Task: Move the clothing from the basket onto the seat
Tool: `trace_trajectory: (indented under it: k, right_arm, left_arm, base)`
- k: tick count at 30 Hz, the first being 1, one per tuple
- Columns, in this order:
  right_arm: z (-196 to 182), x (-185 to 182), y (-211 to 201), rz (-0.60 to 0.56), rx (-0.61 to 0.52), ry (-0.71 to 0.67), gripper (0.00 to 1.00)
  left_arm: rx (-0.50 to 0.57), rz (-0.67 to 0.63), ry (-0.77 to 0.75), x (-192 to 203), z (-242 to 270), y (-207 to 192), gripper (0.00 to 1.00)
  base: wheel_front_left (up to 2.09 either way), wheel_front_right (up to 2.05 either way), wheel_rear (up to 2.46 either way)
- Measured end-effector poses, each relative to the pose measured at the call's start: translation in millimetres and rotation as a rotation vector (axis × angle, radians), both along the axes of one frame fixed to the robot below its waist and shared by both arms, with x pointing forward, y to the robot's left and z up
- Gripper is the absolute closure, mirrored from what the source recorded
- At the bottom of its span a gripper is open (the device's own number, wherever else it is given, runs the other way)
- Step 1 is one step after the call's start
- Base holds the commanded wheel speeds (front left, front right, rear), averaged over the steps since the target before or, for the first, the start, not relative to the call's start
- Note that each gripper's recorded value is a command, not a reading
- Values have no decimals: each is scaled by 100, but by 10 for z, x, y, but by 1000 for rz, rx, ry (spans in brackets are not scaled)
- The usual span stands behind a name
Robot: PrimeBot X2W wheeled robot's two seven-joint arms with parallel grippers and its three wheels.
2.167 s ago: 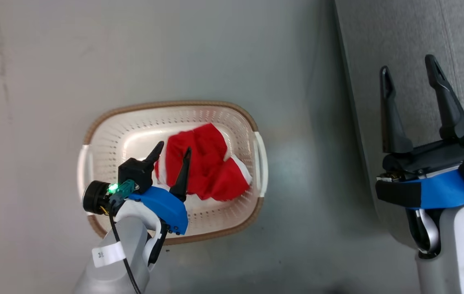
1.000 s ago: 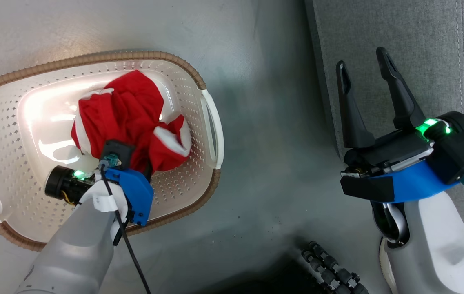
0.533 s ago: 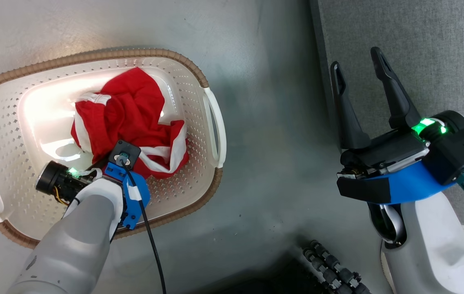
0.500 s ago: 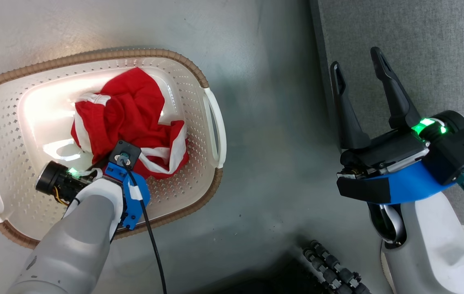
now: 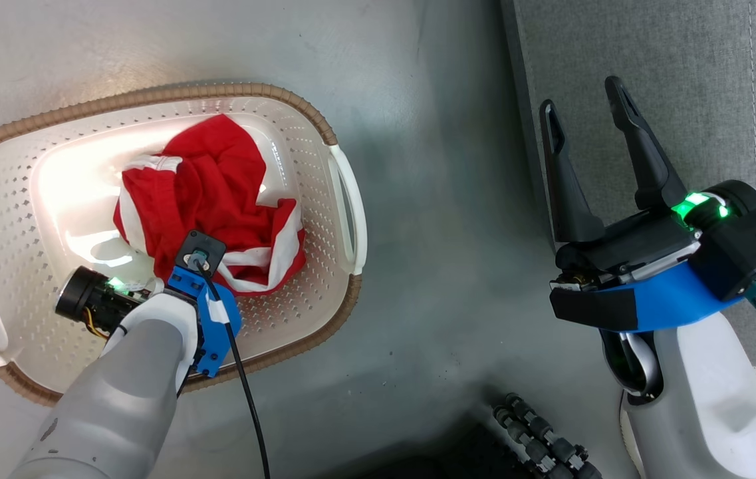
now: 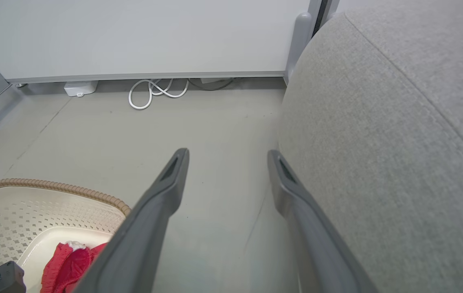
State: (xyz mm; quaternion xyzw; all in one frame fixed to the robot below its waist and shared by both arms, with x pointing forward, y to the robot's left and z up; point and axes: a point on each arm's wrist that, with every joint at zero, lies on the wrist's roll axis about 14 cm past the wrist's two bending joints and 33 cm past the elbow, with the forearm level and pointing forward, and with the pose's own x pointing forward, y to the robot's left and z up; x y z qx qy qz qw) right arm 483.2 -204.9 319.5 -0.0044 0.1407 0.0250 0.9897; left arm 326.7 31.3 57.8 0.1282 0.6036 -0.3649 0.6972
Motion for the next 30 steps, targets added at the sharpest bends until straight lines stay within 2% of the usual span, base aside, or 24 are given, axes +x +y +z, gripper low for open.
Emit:
trace_trajectory:
  k: [6,13,23,28,30]
  right_arm:
    - [35,11,13,1,4,-8,0]
    - [230,60,53,13,1,-54,0]
    - [702,12,131,28,-8,-139,0]
    - [954,-146,155,27,-14,-158,0]
    - [1054,-222,172,29,-14,-165,0]
  left_arm:
    - [-38,29,-19,59,80,-48,100]
    - [-145,98,-108,282,393,-254,100]
    - [-338,205,-262,524,1181,-526,100]
    - [-430,272,-334,573,1679,-636,100]
    - [-499,295,-378,616,1961,-742,100]
  base:
    - [0,0,0]
    - [0,0,0]
    - [0,0,0]
    - [0,0,0]
    - [0,0,0]
